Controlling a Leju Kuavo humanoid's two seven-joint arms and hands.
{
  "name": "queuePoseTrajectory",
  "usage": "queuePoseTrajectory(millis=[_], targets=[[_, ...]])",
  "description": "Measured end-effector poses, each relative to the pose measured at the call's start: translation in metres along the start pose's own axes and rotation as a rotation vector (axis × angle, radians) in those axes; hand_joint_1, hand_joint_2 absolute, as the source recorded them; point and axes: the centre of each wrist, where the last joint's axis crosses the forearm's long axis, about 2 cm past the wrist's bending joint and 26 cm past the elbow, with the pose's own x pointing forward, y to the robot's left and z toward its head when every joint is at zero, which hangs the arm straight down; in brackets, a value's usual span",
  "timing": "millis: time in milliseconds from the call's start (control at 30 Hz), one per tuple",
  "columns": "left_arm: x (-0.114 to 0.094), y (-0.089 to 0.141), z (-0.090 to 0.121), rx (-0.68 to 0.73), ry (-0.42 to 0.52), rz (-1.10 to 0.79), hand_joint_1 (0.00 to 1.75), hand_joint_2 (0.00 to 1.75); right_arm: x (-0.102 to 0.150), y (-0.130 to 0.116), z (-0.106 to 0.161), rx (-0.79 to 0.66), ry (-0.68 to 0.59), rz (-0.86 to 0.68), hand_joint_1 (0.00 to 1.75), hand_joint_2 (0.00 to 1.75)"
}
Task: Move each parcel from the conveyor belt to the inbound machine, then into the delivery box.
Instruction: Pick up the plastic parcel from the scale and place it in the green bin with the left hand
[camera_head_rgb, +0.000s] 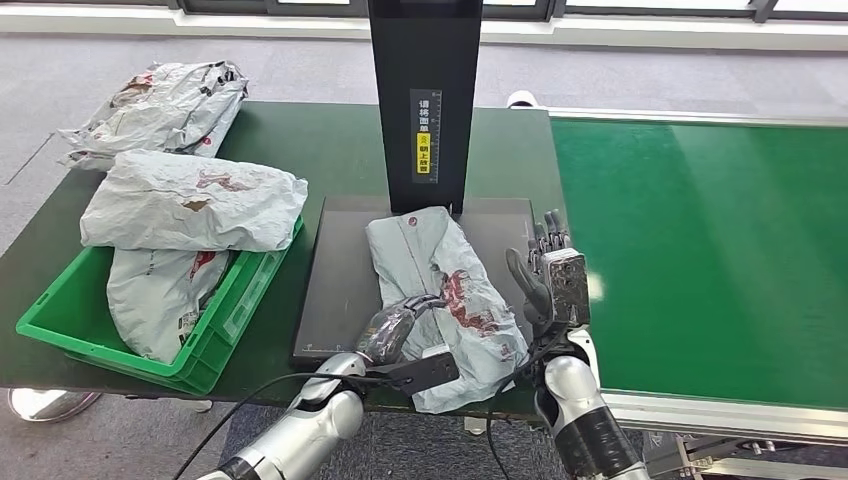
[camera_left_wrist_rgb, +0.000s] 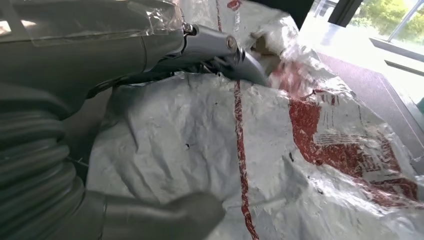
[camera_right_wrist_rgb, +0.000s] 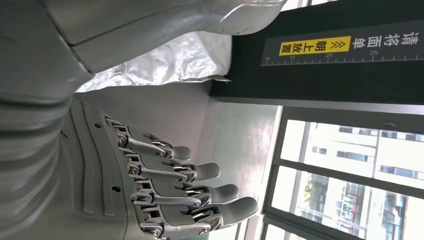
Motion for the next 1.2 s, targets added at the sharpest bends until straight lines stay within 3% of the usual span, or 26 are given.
queuePoseTrajectory(millis=[333, 633, 800, 1067, 1200], targets=[[0.004, 0.011, -0.006, 0.088, -0.024, 0.041, 1.75, 1.75, 0.002, -0.007, 0.003, -0.033, 0.013, 0.007, 0.0, 1.75], [0.01, 0.028, -0.002, 0.274, -0.117, 0.2, 1.75, 1.75, 0.001, -0.011, 0.007, -0.071, 0.02, 0.002, 0.0, 1.75], [0.02, 0.07, 0.005, 0.575, -0.183, 0.17, 1.75, 1.75, -0.002, -0.013, 0.012, -0.106, 0.015, -0.01, 0.0, 1.75], [0.027, 0.15, 0.039, 1.094, -0.28, -0.178, 1.75, 1.75, -0.002, -0.017, 0.02, -0.158, -0.003, -0.046, 0.0, 1.75], [0.024, 0.178, 0.057, 1.237, -0.345, -0.324, 1.75, 1.75, -0.004, -0.019, 0.023, -0.18, -0.008, -0.058, 0.0, 1.75]])
